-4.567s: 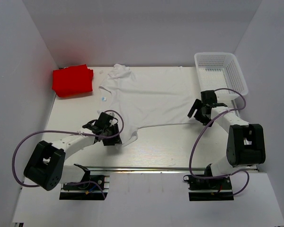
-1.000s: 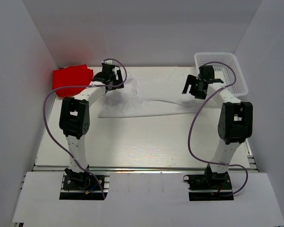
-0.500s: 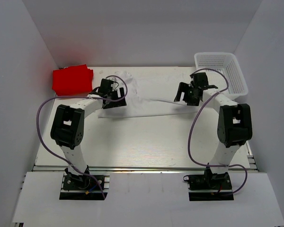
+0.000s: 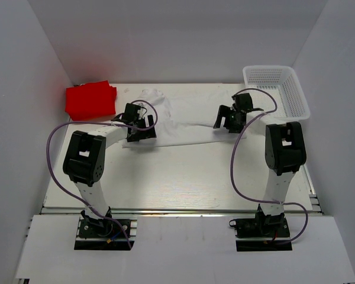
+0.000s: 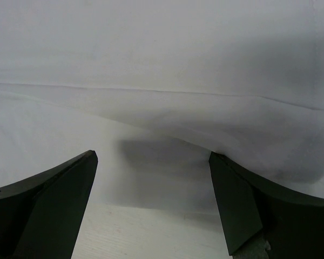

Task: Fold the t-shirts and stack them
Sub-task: Fold the flattened tshirt in 1/3 of the way, then grap the side of the flattened tshirt furthest away from the robot with both arms, then fold the other side of the tshirt into a rectangle

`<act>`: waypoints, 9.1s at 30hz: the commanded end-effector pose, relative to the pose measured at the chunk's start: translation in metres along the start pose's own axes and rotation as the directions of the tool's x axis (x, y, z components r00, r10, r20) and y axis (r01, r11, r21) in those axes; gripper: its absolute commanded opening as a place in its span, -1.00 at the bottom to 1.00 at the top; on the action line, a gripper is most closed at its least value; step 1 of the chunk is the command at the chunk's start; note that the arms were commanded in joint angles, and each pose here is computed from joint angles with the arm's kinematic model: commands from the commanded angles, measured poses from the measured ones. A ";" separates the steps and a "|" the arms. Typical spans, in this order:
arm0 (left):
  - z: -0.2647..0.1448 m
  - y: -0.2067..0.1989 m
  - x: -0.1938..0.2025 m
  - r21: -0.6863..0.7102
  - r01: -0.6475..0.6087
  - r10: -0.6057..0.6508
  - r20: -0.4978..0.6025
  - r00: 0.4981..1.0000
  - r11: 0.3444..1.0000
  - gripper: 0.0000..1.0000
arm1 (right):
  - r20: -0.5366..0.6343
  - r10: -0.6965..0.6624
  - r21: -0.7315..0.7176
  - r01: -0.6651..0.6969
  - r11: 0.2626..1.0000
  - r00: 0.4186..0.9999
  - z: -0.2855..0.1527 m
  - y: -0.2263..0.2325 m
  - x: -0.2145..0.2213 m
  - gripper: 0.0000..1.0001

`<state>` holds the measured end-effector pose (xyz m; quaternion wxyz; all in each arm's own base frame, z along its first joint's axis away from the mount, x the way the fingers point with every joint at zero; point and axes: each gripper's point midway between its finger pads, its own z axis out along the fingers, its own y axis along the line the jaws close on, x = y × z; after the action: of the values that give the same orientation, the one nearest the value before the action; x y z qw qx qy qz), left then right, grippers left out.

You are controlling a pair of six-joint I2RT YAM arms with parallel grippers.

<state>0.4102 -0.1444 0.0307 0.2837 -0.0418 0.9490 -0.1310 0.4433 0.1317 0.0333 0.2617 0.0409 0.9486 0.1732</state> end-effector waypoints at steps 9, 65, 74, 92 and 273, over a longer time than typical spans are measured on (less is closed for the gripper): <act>0.009 0.033 0.043 -0.104 -0.033 0.021 -0.110 0.994 0.994 0.99 | 0.385 0.021 0.046 -0.042 0.998 0.923 0.013 -0.001 -0.103 0.81; -0.134 0.015 0.149 0.136 0.162 -0.157 -0.046 0.986 0.977 0.99 | -0.032 0.046 -0.192 -0.051 0.980 0.998 -0.108 0.009 0.173 0.81; -0.166 0.003 0.004 0.020 0.070 -0.072 0.263 0.962 0.997 0.99 | 0.236 -0.094 -0.095 0.119 0.988 0.967 -0.147 0.025 0.065 0.81; 0.036 0.022 -0.156 -0.218 -0.092 0.132 0.180 0.975 0.972 0.85 | 0.204 -0.095 -0.050 0.108 0.993 0.974 -0.092 0.035 -0.011 0.81; -0.148 -0.067 0.124 0.409 -0.132 0.142 0.007 0.990 0.903 0.99 | 0.221 -0.138 -0.010 0.143 0.990 0.966 -0.089 0.026 0.044 0.81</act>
<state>0.2077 -0.1981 0.0551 0.2108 0.0927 0.9197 -0.3180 0.3474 0.1357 0.0451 0.3099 0.0395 0.9308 0.1899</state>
